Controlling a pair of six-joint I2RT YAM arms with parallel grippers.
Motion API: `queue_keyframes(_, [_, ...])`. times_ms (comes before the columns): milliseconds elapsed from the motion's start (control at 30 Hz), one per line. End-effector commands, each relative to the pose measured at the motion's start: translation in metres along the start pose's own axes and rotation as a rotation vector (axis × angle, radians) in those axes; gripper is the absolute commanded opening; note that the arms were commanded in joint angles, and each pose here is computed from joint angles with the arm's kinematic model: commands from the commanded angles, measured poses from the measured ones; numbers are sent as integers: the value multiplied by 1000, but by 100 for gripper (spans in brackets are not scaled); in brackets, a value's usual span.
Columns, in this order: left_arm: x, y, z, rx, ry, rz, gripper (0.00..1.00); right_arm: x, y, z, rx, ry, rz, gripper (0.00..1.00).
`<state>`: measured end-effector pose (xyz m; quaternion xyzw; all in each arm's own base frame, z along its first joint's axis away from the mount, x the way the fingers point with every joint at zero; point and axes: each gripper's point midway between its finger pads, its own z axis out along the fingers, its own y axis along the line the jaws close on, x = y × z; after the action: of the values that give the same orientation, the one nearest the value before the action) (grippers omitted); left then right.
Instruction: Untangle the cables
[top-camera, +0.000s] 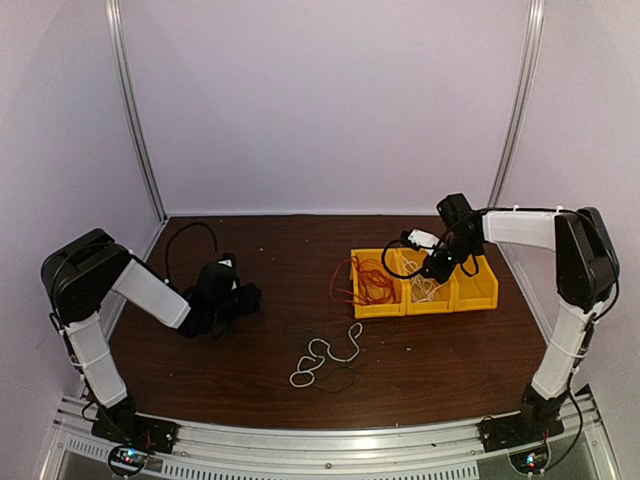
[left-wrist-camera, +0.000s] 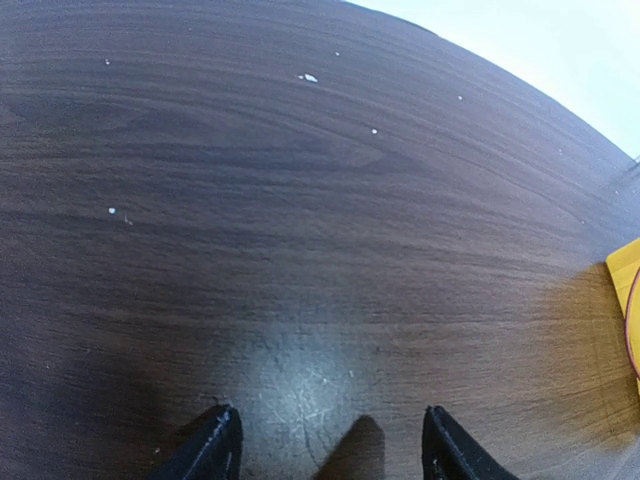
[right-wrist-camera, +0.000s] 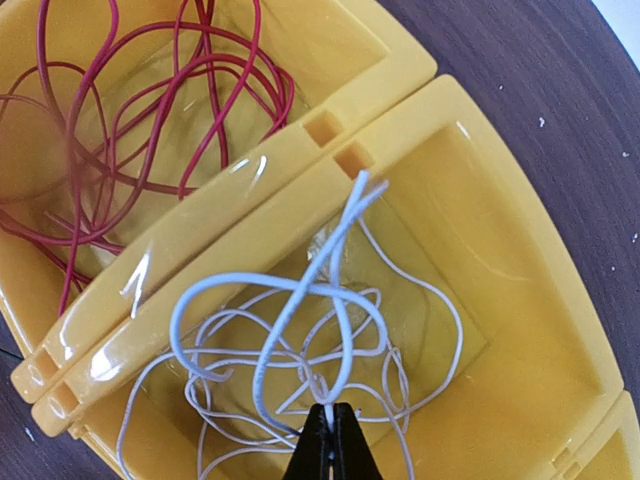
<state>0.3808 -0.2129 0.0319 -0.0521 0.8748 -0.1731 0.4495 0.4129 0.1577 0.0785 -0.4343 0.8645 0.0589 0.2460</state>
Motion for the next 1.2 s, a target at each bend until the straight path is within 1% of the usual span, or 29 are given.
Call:
queue_keyframes(0, [-16,-3,-6,19,-47,9,62,-11,-4,-8,17,-21,16,3])
queue_keyframes(33, [-17,-4,-7,21,-48,14,63,-13,-4,-14,22,-29,17,6])
queue_keyframes(167, [-22,-8,-9,31,-55,43,63,-26,-5,-52,74,-71,9,30])
queue_keyframes(233, [-26,-10,-12,41,-60,59,62,-30,-7,-74,119,-79,-7,38])
queue_keyframes(300, [-28,-13,-14,53,-62,79,62,-35,-7,-94,155,-99,-24,44])
queue_keyframes(367, [-30,-18,-16,71,-60,99,62,-43,1,-108,160,-132,-45,46])
queue_keyframes(467, [-28,-24,-19,103,-39,124,62,-55,39,-109,88,-158,-134,44])
queue_keyframes(600, [-19,-21,-24,106,-3,135,61,-70,120,-90,-111,-197,-315,37])
queue_keyframes(633, [-17,-19,-25,101,1,135,61,-76,146,-86,-175,-214,-370,35])
queue_keyframes(767, [-12,-13,-29,84,15,131,62,-87,220,-69,-333,-202,-534,27])
queue_keyframes(900, [-9,-7,-33,69,22,126,62,-97,282,-56,-416,-195,-671,28])
queue_keyframes(1000, [-6,-5,-34,65,27,118,62,-97,323,-38,-472,-155,-743,28])
queue_keyframes(1167, [-3,-4,-35,72,31,108,62,-104,362,-4,-503,-95,-788,27])
